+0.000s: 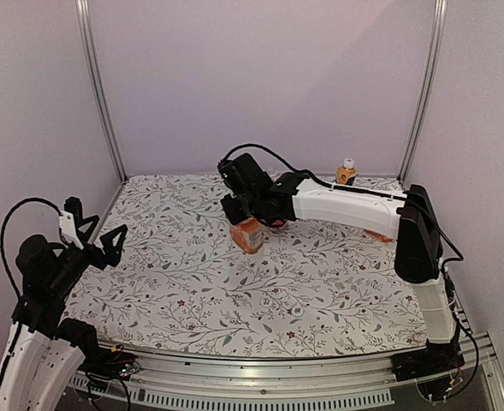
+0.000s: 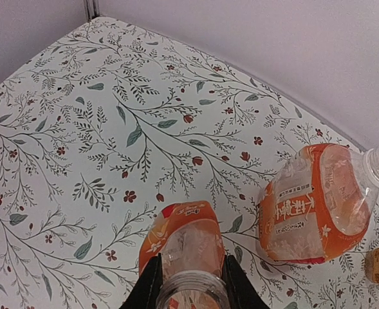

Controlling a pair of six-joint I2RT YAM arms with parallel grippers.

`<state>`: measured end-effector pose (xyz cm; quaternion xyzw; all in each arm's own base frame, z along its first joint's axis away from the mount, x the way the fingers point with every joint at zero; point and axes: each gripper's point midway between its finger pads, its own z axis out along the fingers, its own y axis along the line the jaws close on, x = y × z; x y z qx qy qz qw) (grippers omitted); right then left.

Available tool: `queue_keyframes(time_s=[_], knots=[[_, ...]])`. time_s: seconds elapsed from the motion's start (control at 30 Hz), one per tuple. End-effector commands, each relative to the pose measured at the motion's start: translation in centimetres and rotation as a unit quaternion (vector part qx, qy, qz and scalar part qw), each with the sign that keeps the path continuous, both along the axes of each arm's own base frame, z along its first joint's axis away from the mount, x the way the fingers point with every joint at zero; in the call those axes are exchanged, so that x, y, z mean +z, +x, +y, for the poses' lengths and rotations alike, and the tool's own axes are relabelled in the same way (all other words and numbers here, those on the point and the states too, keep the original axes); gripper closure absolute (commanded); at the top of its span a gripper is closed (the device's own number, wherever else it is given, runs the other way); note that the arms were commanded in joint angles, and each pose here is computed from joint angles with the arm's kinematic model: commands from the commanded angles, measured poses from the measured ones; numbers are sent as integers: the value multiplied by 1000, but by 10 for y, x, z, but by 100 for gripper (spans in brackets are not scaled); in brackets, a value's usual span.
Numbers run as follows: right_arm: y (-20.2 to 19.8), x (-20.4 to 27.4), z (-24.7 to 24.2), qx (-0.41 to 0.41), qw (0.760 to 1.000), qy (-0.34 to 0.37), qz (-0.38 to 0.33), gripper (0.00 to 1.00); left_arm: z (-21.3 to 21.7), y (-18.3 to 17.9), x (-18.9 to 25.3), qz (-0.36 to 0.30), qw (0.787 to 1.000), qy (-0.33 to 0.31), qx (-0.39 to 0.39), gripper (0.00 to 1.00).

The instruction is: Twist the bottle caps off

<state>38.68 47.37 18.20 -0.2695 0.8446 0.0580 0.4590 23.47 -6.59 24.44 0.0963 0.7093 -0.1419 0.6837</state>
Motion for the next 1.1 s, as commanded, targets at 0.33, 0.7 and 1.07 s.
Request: queue_keyframes(time_s=[0.33, 0.7, 1.07], knots=[[7, -24, 3, -4, 999, 10, 53, 45, 0, 2, -5, 1, 1000, -4, -5, 0], [6, 4, 8, 28, 999, 10, 36, 1, -1, 1, -4, 0, 1000, -3, -9, 1], [8, 133, -55, -13, 997, -1, -79, 1, -1, 1, -4, 0, 1000, -2, -10, 0]])
